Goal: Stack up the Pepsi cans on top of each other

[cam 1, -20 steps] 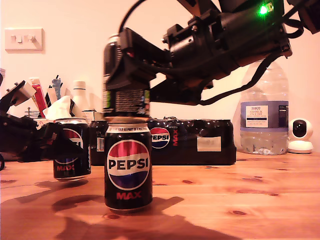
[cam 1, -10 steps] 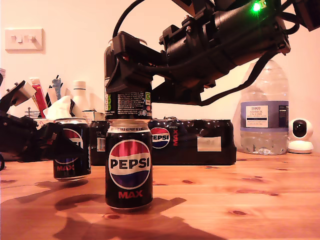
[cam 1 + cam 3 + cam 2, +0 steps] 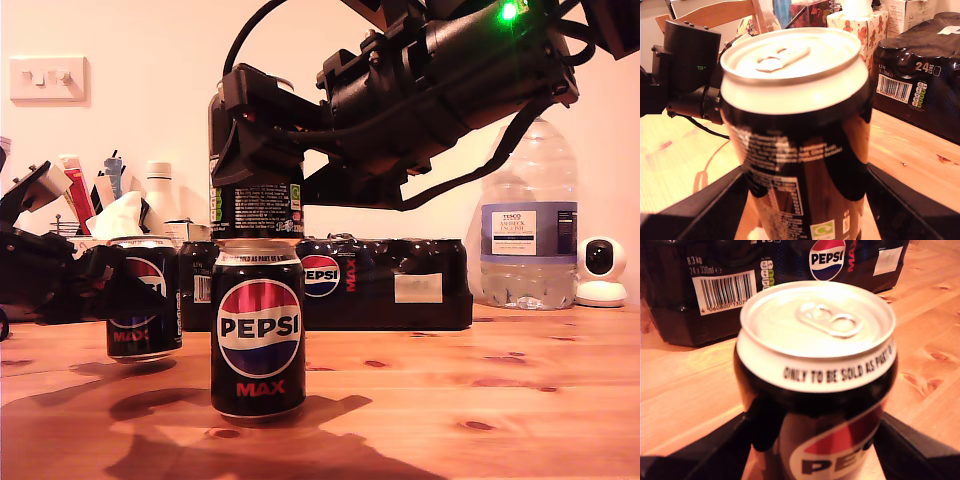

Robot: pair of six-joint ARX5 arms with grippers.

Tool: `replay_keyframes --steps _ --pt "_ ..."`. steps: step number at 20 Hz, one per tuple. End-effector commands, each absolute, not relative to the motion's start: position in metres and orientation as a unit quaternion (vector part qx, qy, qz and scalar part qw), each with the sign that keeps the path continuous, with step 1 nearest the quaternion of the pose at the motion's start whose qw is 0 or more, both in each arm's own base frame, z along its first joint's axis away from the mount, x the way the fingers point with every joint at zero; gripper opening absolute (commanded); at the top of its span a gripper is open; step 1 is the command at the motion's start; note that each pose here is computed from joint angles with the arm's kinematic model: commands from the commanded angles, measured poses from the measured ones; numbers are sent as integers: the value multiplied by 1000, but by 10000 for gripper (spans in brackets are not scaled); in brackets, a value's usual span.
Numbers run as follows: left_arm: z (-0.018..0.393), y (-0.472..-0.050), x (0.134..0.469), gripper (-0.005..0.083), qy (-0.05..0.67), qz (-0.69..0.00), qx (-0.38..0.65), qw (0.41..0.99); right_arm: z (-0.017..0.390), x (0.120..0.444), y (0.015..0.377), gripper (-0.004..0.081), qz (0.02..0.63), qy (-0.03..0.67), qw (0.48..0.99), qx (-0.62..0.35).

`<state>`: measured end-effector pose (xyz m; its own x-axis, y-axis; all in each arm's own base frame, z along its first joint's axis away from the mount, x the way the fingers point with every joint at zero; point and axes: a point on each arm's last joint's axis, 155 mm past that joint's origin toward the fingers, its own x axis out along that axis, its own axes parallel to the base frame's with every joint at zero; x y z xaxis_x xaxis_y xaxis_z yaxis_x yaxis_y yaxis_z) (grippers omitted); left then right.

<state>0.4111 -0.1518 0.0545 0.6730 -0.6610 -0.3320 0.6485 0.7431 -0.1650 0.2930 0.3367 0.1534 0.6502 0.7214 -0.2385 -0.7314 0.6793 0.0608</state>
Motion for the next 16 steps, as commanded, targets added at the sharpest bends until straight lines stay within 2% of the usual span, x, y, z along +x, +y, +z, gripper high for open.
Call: replay_keyframes --steps 1,10,11,14,16 --pt "79 -154 417 417 151 -364 -5 919 166 296 339 575 399 107 911 -17" --pt "79 -154 417 417 151 -364 -5 919 167 296 340 584 399 106 910 -16" --pt "79 -154 417 417 151 -364 -5 919 167 295 340 608 400 107 910 -16" --pt "79 -154 417 417 150 -364 -3 919 165 295 340 765 398 112 910 -11" --pt "79 -154 417 417 149 -365 -1 919 162 295 339 777 398 119 910 -15"
